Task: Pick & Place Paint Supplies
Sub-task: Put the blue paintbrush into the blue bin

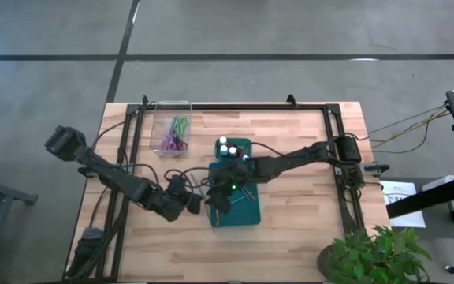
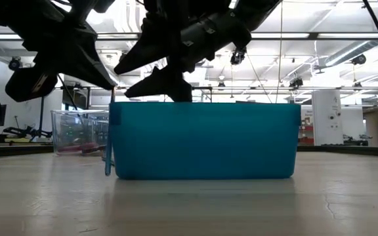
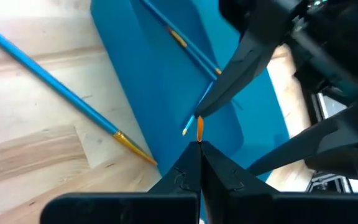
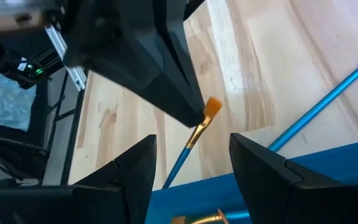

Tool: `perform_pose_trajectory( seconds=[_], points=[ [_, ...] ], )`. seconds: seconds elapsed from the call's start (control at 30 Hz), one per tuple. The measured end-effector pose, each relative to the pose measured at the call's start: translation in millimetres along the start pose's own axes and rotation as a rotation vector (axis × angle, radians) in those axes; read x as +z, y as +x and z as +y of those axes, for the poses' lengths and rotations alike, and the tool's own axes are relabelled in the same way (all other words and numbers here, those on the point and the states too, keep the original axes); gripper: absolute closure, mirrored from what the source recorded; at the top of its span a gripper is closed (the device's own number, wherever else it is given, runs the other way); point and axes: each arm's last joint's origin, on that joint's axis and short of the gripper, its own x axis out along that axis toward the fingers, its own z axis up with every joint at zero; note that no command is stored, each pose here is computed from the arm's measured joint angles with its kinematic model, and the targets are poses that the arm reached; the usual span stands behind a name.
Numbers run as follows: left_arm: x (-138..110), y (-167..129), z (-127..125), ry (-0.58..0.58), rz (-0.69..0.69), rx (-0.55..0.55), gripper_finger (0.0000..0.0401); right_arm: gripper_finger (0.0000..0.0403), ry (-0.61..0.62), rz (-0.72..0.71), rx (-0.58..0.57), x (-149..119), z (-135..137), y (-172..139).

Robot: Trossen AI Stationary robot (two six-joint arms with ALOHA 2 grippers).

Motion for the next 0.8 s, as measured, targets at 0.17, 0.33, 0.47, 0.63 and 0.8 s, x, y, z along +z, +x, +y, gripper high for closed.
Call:
perform_pose_trajectory(
  seconds=[0.17, 0.33, 0.47, 0.63, 0.8],
  points=[
    [5, -7, -3, 0.018, -0.030, -0.028, 0.0401, 0.0205, 0.000, -0.002, 0.002, 0, 0, 0],
    [6, -9, -3, 0.023, -0.034, -0.030, 0.0401, 0.0205, -0.006, -0.028, 0.007, 2, 0, 0],
    [6, -9, -3, 0.024, -0.035, -0.032, 0.0401, 0.0205, 0.011, -0.057, 0.021, 2, -7, 5],
    [6, -9, -4, 0.019, -0.038, -0.038, 0.0401, 0.0205, 0.076, -0.039, 0.079, -4, -17, 22],
    [6, -9, -5, 0.011, -0.044, -0.051, 0.0401, 0.0222, 0.067, -0.050, 0.093, 0, -14, 25]
  ],
)
